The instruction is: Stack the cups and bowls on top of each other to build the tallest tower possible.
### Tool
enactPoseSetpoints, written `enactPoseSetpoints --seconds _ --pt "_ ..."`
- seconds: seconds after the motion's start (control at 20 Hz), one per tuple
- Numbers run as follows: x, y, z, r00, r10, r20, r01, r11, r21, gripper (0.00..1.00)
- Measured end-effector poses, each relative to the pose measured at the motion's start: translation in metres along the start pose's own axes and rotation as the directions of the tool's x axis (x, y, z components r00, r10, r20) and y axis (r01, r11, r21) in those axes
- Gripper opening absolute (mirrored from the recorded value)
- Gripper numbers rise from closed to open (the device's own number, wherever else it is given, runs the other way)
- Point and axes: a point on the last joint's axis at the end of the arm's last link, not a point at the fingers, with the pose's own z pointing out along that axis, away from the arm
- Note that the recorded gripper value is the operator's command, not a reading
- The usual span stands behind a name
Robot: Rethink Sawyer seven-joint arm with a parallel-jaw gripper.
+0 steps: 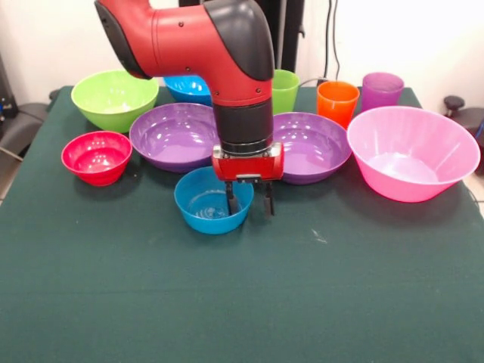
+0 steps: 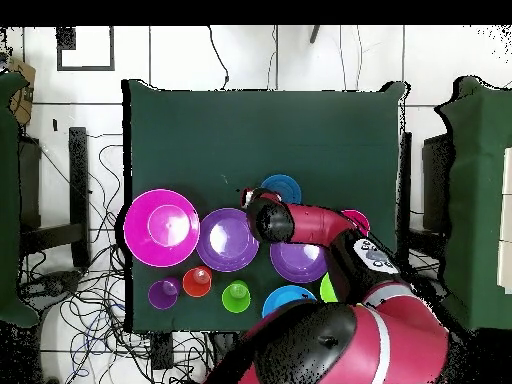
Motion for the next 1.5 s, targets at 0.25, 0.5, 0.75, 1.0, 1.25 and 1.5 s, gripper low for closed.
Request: enactPoseSetpoints --seconds 0.25,0.5,0.75,1.0,1.25,1.5 --pt "0.002 0.012 0.001 0.9999 0.016 0.005 -0.016 0.9998 -0.009 1.00" --pt "0.005 0.020 0.002 0.9996 0.024 0.012 -0.024 0.9996 -0.016 1.00" --pt "0.008 0.020 0.001 0.9994 0.033 0.014 -0.033 0.9994 -0.010 1.00" --pt "0.025 0.024 -0.007 0.9998 0.008 -0.016 -0.008 0.9999 0.014 1.00" --pt "0.045 0.024 -0.036 0.9960 -0.025 -0.086 0.030 0.9976 0.062 1.00" --pt "0.047 0.012 -0.079 0.9837 -0.026 -0.178 0.049 0.9904 0.129 1.00"
